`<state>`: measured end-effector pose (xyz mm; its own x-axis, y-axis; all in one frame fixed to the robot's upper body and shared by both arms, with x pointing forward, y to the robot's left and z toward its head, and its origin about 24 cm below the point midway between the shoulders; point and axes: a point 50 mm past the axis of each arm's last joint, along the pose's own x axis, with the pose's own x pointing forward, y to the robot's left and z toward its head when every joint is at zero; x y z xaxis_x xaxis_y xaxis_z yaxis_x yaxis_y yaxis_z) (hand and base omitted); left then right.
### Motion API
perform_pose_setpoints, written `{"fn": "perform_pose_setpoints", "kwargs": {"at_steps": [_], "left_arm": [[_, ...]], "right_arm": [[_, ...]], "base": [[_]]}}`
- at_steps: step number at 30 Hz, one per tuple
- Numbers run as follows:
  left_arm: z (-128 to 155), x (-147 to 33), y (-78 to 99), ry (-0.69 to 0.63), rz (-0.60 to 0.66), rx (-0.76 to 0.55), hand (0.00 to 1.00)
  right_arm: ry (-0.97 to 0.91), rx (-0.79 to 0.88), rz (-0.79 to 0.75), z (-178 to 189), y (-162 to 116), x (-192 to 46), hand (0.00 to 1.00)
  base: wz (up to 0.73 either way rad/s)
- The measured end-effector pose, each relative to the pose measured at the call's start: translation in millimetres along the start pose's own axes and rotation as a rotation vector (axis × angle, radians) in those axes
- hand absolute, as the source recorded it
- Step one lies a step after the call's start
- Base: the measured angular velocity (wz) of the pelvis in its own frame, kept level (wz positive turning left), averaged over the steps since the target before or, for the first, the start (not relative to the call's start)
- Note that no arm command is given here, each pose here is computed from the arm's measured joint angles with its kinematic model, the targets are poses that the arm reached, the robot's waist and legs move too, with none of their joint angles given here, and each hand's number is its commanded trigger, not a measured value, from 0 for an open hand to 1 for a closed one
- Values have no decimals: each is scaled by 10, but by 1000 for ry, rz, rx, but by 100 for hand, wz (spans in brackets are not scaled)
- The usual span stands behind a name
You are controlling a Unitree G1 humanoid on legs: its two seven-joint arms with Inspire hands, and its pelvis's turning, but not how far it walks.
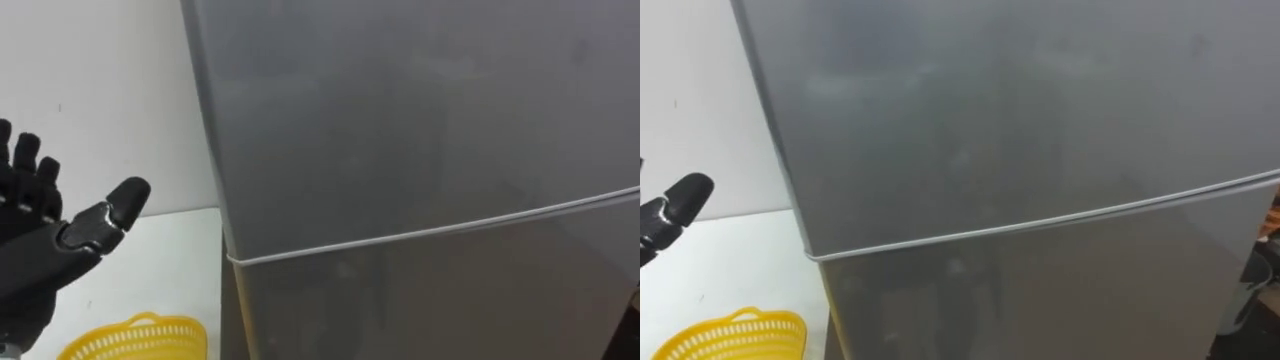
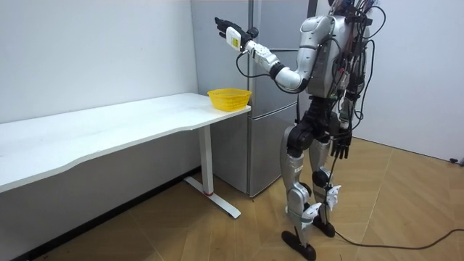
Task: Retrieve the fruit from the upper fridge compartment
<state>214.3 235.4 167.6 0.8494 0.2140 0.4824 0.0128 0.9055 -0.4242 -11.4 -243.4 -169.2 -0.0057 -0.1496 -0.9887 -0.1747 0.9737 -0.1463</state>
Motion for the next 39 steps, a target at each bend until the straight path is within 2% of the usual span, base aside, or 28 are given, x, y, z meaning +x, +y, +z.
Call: {"fn": "perform_pose_setpoints", "kwargs": {"at_steps": [9,26,39], "left_arm": [[-7,-3,-59,13,-109,-3,0],[-36,-17,-119,35,-213,-54,0],[-182,-47,-262,111,-289,-46,0]], "right_arm": [[25,-36,-1,-24,-6,-1,0],[30,-71,-2,-32,-4,-2,0],[-2,-75,-45,68,-46,-7,0]], "base": [[-2],[-3],[-1]]}}
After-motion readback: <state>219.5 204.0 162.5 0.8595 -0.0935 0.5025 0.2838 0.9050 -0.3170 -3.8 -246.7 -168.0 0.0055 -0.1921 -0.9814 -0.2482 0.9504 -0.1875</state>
